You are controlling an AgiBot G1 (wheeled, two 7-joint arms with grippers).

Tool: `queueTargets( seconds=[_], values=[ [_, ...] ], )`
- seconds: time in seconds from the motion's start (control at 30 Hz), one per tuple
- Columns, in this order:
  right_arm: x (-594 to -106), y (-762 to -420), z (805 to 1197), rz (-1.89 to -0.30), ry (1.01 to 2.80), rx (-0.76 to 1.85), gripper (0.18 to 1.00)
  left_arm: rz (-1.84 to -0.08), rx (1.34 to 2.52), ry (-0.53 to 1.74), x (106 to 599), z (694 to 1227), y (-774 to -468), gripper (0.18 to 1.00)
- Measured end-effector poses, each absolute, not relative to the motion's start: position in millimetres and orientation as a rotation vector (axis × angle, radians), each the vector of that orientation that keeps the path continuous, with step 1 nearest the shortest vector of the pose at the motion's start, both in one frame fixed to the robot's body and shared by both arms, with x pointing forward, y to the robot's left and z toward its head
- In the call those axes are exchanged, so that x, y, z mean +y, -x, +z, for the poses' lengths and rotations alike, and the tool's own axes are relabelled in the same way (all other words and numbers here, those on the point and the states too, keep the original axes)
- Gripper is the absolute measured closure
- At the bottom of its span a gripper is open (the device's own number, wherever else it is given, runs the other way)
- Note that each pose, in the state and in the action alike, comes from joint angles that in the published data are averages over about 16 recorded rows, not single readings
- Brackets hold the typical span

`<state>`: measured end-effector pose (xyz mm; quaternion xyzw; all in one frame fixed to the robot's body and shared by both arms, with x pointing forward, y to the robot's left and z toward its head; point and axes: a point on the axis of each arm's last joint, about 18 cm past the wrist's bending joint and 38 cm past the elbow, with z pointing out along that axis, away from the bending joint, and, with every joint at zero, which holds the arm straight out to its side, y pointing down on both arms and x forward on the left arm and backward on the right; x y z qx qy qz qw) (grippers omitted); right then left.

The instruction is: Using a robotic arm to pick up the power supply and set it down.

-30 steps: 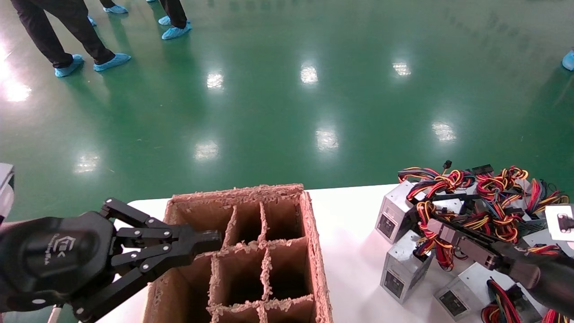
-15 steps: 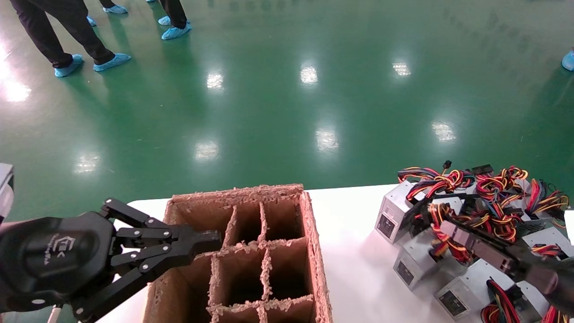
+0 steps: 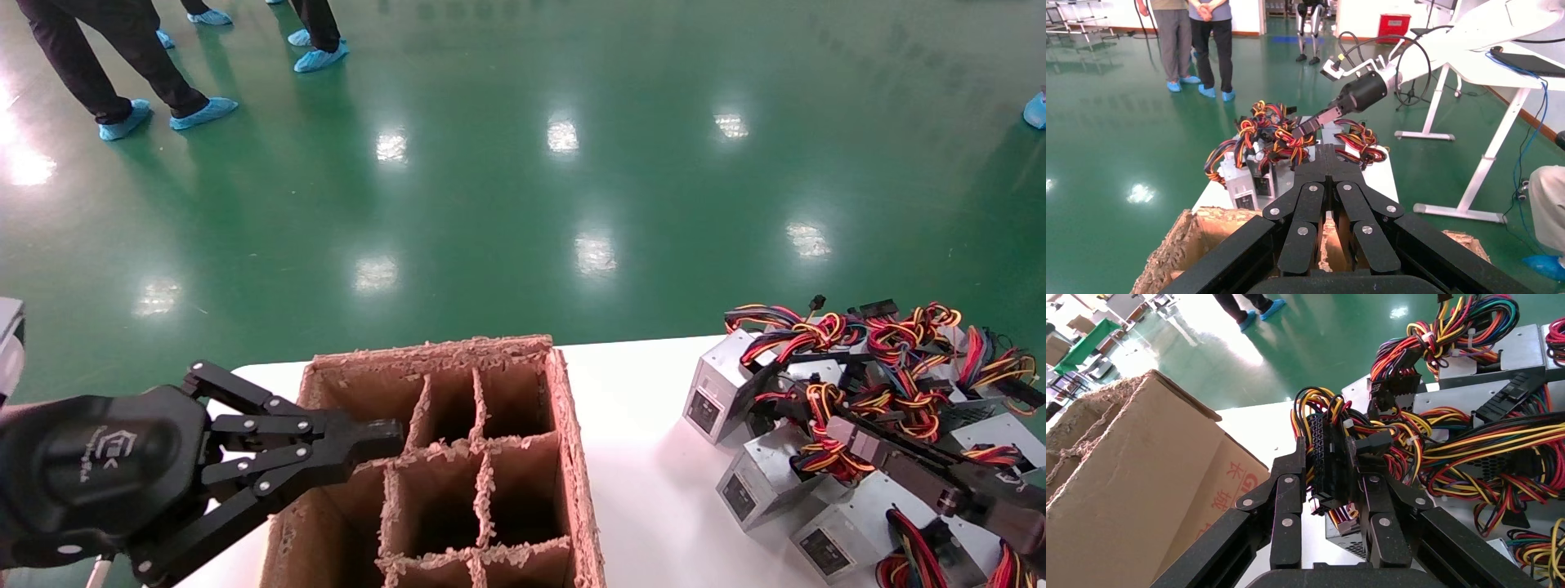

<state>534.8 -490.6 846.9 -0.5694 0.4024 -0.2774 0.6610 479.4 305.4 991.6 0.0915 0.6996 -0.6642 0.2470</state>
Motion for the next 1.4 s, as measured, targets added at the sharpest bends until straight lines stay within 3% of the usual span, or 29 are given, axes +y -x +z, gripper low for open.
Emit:
queueTargets(
  seconds=[0.47,1.03,1.4],
  values=[
    [-494,-531,858,-0.664,1.281,0.889,0.783,-1.811,1.908,-0.249,305,992,-479,0.993],
    [-484,-523,898,-0.743,1.245,0.697,0.448,-1.811,1.908,-0.249,305,992,-479,0.993],
    [-451,-521,919,-0.7,1.27,0.537,0.255,-1.811,1.908,-0.249,305,992,-479,0.993]
  ],
)
